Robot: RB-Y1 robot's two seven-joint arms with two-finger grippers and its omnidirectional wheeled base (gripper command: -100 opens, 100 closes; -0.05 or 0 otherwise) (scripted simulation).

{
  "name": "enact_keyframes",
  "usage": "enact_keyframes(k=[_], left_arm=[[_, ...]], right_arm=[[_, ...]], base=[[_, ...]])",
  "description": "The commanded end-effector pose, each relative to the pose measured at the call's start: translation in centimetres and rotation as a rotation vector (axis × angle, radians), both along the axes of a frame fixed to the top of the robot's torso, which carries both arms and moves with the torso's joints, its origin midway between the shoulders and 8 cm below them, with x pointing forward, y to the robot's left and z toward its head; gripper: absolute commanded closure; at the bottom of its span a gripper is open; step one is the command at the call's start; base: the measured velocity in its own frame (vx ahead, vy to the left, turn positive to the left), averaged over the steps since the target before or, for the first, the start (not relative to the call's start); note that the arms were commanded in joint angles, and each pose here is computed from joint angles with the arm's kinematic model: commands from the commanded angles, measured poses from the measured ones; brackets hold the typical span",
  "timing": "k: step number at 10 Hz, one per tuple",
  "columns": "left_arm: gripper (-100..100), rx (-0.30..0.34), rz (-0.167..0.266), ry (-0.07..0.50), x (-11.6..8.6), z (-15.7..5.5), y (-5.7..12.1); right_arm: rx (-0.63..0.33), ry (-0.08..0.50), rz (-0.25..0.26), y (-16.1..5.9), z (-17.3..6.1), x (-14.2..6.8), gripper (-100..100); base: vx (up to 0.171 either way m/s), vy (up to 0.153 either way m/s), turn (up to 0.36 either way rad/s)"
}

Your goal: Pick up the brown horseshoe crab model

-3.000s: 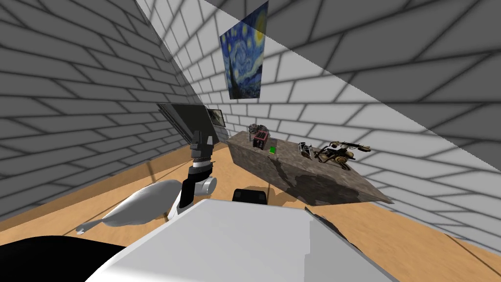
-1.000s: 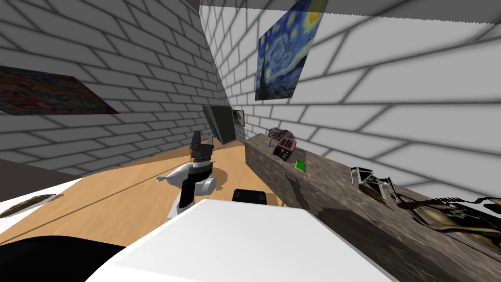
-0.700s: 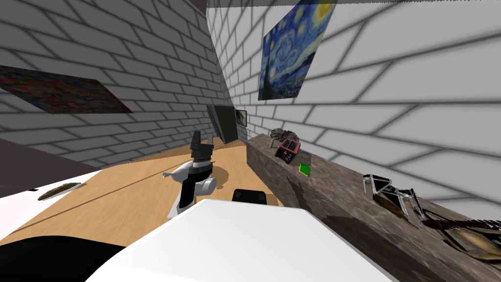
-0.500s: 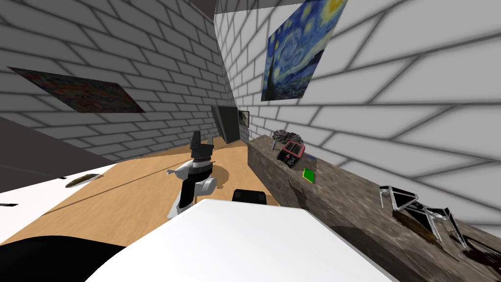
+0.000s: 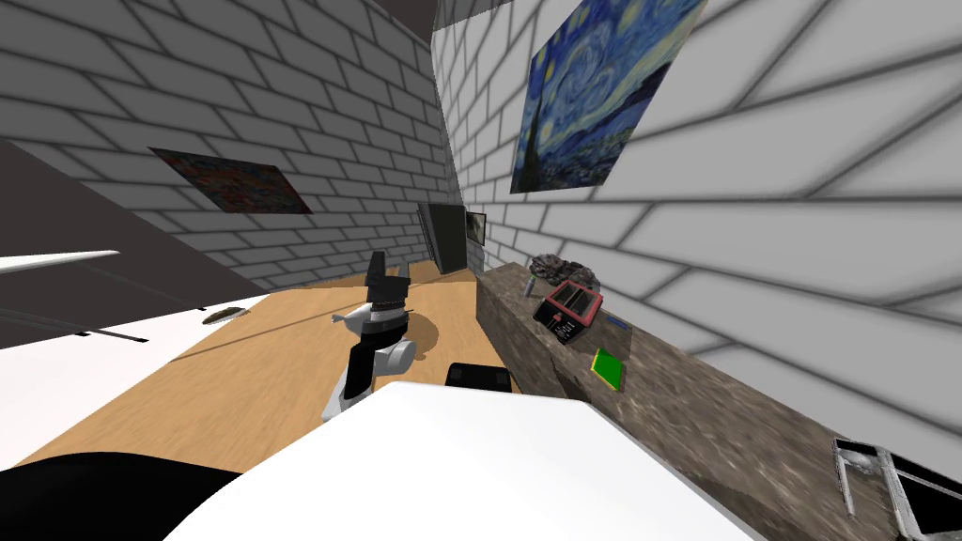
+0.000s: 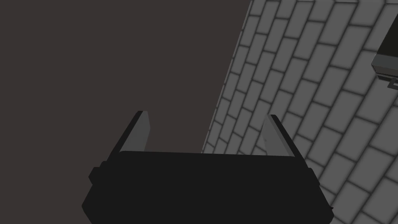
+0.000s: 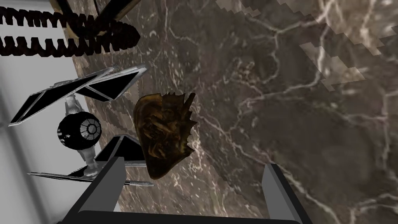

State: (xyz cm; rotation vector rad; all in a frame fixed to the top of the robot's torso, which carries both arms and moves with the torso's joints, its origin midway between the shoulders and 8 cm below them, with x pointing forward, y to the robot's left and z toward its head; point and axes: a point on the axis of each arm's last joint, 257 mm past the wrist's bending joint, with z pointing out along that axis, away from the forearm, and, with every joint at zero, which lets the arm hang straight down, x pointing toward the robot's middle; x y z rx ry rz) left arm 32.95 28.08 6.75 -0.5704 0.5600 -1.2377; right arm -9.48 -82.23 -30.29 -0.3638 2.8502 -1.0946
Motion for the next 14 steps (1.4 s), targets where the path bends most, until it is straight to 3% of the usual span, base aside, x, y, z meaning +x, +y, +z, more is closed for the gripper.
enact_keyframes(k=[1, 2, 3, 4, 5, 6, 8, 9, 10, 11, 12, 14], left_arm=[[0, 0.0, 0.0, 0.0, 0.0, 0.0, 0.0], [0, 0.0, 0.0, 0.0, 0.0, 0.0, 0.0], [0, 0.0, 0.0, 0.0, 0.0, 0.0, 0.0], [0, 0.0, 0.0, 0.0, 0.0, 0.0, 0.0], [0, 0.0, 0.0, 0.0, 0.0, 0.0, 0.0], [0, 0.0, 0.0, 0.0, 0.0, 0.0, 0.0], [0, 0.0, 0.0, 0.0, 0.0, 0.0, 0.0], [0, 0.0, 0.0, 0.0, 0.0, 0.0, 0.0], [0, 0.0, 0.0, 0.0, 0.0, 0.0, 0.0], [0, 0.0, 0.0, 0.0, 0.0, 0.0, 0.0], [0, 0.0, 0.0, 0.0, 0.0, 0.0, 0.0], [0, 0.0, 0.0, 0.0, 0.0, 0.0, 0.0]], right_arm=[[0.0, 0.0, 0.0, 0.0, 0.0, 0.0, -100], [0.0, -0.001, 0.002, 0.0, 0.0, 0.1, 0], [0.0, -0.011, 0.023, -0.5, 0.1, 0.5, -100], [-0.014, 0.002, 0.013, -1.0, 0.5, -0.4, -100], [-0.008, -0.02, 0.032, -1.1, 0.3, 0.4, -100], [-0.024, 0.005, 0.022, -1.7, 0.9, -1.0, -100], [-0.019, -0.013, 0.04, -1.8, 0.7, -0.5, -100], [-0.032, 0.007, 0.029, -2.3, 1.2, -1.8, -100], [-0.022, -0.018, 0.046, -2.1, 0.7, -1.0, -100], [-0.034, 0.006, 0.037, -2.6, 1.2, -2.4, -100], [-0.025, -0.02, 0.051, -2.3, 0.7, -1.8, -100], [-0.04, 0.012, 0.033, -2.9, 1.3, -3.8, -100]], base=[[0.048, -0.085, 0.04], [0.01, -0.017, 0.002], [0.052, -0.012, -0.018], [0.058, -0.008, -0.01], [0.061, -0.016, -0.023], [0.047, -0.01, -0.008], [0.006, 0.009, -0.024], [0.008, 0.008, -0.026], [0.014, 0.015, -0.046], [0.004, 0.005, -0.015], [0.01, 0.011, -0.034], [0.009, 0.01, -0.029]])
